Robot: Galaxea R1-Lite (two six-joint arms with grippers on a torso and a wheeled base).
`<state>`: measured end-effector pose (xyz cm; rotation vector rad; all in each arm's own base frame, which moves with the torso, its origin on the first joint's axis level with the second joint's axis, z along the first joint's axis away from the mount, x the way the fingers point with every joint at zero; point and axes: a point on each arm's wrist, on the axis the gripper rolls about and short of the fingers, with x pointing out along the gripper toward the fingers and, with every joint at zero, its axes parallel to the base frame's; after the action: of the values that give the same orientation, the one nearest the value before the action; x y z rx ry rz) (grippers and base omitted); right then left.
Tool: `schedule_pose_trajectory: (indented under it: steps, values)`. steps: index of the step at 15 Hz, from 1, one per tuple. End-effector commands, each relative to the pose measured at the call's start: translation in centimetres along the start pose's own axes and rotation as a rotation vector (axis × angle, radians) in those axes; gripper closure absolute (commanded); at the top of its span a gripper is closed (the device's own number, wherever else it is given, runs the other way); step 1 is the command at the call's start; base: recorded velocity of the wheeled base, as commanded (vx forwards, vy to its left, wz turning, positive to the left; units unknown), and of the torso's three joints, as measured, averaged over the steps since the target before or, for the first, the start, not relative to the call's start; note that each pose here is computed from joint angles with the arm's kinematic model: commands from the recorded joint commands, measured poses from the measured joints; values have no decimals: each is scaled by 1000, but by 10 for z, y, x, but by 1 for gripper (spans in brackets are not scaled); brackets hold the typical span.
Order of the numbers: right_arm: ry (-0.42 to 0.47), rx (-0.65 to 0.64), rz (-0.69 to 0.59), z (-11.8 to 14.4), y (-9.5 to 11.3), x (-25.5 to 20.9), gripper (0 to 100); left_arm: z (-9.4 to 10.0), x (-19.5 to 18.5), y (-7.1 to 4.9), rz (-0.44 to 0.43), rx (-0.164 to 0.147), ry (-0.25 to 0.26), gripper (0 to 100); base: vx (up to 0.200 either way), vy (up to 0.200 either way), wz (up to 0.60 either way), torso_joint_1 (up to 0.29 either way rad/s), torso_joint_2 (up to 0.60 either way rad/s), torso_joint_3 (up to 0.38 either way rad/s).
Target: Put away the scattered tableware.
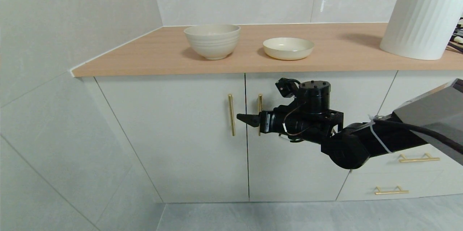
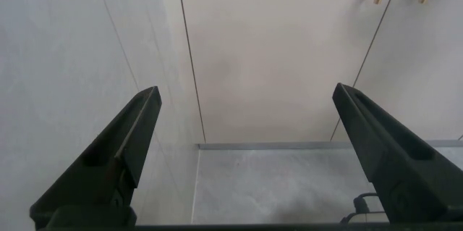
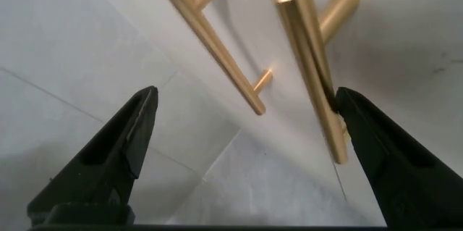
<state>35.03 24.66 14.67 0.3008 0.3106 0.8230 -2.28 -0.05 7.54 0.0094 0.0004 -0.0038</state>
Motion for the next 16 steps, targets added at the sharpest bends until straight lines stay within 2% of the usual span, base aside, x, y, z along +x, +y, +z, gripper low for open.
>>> schedule_pose_trajectory:
  steps: [1, 5, 11, 16]
  values:
    - [5, 2, -1, -4, -1, 5, 0, 0, 0, 0, -1, 0, 1, 0, 0, 0, 0, 0, 0, 0]
    - [-16, 13, 13, -4, 2, 5, 0, 0, 0, 0, 1, 0, 0, 0, 0, 0, 0, 0, 0, 0]
    - [-1, 37, 34, -7, 11, 2, 0, 0, 0, 0, -1, 0, 1, 0, 0, 0, 0, 0, 0, 0]
    - [40, 28, 162, 3, 36, -41, 0, 0, 0, 0, -1, 0, 1, 0, 0, 0, 0, 0, 0, 0]
